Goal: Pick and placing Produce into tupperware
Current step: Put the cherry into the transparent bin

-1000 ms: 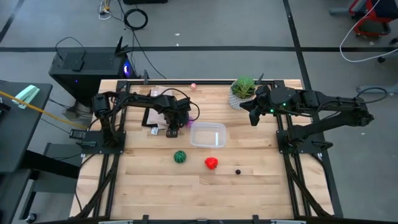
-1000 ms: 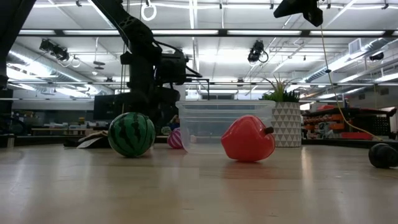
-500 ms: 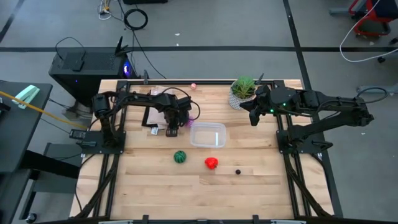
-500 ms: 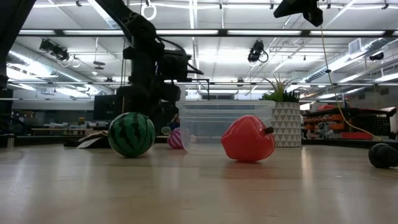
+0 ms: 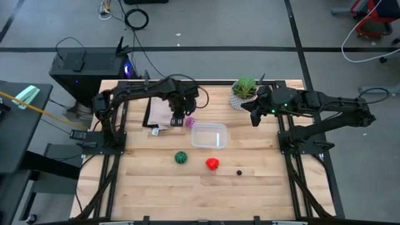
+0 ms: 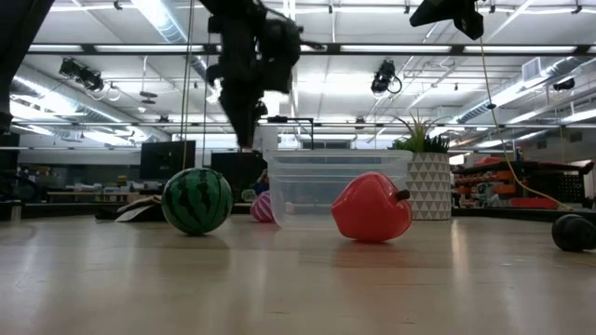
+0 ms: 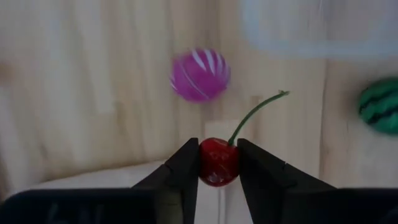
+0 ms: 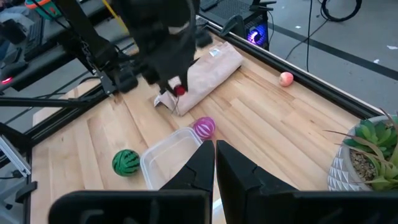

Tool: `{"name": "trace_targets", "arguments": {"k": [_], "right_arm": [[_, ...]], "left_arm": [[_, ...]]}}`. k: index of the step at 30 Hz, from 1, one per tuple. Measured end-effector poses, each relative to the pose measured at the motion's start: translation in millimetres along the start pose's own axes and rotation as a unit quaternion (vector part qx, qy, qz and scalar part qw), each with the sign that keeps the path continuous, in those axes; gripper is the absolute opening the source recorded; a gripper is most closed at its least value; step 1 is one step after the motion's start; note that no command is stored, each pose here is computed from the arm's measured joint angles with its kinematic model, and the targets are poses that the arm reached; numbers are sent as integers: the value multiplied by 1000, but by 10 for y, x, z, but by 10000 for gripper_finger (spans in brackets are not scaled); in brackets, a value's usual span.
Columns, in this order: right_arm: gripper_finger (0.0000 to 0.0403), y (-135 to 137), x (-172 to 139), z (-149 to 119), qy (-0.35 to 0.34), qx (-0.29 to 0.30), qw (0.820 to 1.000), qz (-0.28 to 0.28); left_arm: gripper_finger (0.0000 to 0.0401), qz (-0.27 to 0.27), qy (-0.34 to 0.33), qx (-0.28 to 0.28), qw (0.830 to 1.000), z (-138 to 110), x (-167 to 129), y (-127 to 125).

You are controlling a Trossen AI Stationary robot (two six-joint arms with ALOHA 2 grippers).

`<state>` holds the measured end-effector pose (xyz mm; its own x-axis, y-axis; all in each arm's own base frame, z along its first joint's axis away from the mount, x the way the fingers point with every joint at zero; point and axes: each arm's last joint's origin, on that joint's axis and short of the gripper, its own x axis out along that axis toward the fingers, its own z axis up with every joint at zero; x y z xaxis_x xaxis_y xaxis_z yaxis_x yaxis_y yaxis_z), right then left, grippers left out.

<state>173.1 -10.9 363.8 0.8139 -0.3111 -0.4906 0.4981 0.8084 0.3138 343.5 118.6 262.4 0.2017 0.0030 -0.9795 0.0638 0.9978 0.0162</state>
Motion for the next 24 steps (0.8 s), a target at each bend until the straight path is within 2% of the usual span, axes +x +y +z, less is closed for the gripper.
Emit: {"name": "trace_targets", "arguments": {"k": [6,9,16,24], "right_arm": [[23,-1,0,0,0,-11,1000,0],[23,-2,0,-4,2,-13,1000,-1],[23,-5,-14,-6,4,-26,1000,5],[23,-7,-42,-12,11,-38,999,21]], "left_arm": [[115,17,-110,-29,993,295,-421,-43],[115,22,-154,-15,988,430,-538,-169],[109,17,-204,33,978,621,-564,-503],[112,10,-201,26,979,750,-358,-561]]}}
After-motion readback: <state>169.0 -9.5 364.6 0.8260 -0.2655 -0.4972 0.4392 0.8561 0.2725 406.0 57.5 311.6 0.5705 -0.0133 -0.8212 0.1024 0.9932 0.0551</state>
